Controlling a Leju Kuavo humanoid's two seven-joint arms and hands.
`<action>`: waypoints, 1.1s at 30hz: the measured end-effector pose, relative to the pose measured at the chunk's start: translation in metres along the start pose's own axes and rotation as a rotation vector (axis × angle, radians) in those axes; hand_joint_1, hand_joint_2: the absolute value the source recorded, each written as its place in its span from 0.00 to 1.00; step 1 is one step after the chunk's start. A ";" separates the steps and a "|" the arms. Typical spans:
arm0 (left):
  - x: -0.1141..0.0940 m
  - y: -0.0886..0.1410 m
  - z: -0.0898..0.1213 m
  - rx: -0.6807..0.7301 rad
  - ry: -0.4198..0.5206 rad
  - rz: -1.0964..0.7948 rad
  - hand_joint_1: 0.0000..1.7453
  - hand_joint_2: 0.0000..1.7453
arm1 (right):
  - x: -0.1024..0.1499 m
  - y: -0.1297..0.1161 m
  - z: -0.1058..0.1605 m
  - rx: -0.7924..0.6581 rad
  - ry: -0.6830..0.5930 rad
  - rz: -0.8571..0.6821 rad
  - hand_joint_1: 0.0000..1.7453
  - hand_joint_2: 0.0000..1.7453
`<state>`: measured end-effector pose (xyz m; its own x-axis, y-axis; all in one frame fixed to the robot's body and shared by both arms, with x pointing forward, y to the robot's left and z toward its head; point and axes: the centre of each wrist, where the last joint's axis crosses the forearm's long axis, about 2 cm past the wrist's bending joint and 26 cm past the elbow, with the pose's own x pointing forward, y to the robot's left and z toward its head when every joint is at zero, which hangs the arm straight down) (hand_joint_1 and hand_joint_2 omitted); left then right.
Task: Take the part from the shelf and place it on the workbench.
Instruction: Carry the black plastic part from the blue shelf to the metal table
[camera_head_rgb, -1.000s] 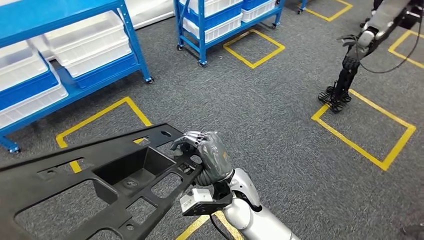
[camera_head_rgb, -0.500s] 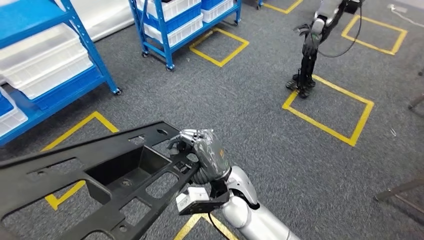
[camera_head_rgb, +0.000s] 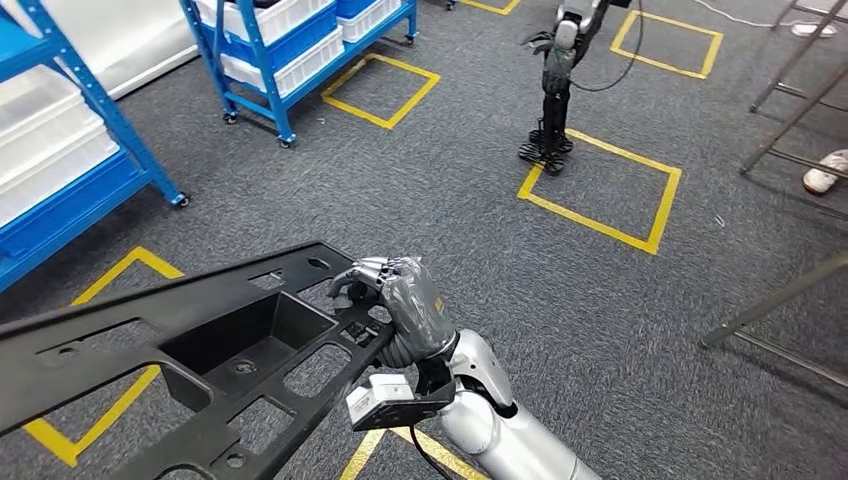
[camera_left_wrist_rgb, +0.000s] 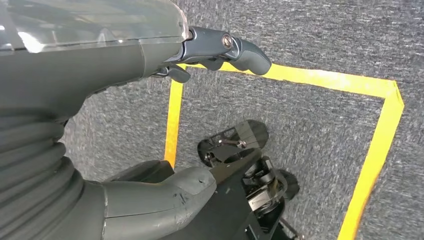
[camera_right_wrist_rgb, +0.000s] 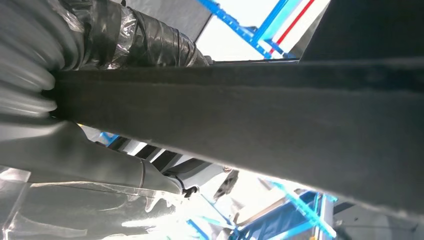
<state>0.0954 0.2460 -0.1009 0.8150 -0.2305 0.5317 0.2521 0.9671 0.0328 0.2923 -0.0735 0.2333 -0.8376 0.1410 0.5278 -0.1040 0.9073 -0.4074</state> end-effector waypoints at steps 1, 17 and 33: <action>0.000 0.000 0.000 -0.002 0.005 0.003 0.00 1.00 | 0.000 0.000 0.000 0.000 0.001 0.001 1.00 1.00; -0.002 0.000 0.001 -0.043 0.014 -0.041 0.00 1.00 | 0.005 0.008 0.002 -0.002 0.017 -0.027 1.00 1.00; -0.008 -0.001 0.003 -0.031 0.056 -0.076 0.00 1.00 | 0.005 0.009 0.011 -0.004 0.039 -0.056 1.00 1.00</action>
<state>0.0876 0.2475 -0.1027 0.8206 -0.3099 0.4803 0.3300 0.9429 0.0446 0.2815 -0.0695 0.2236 -0.8087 0.1055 0.5786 -0.1478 0.9158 -0.3735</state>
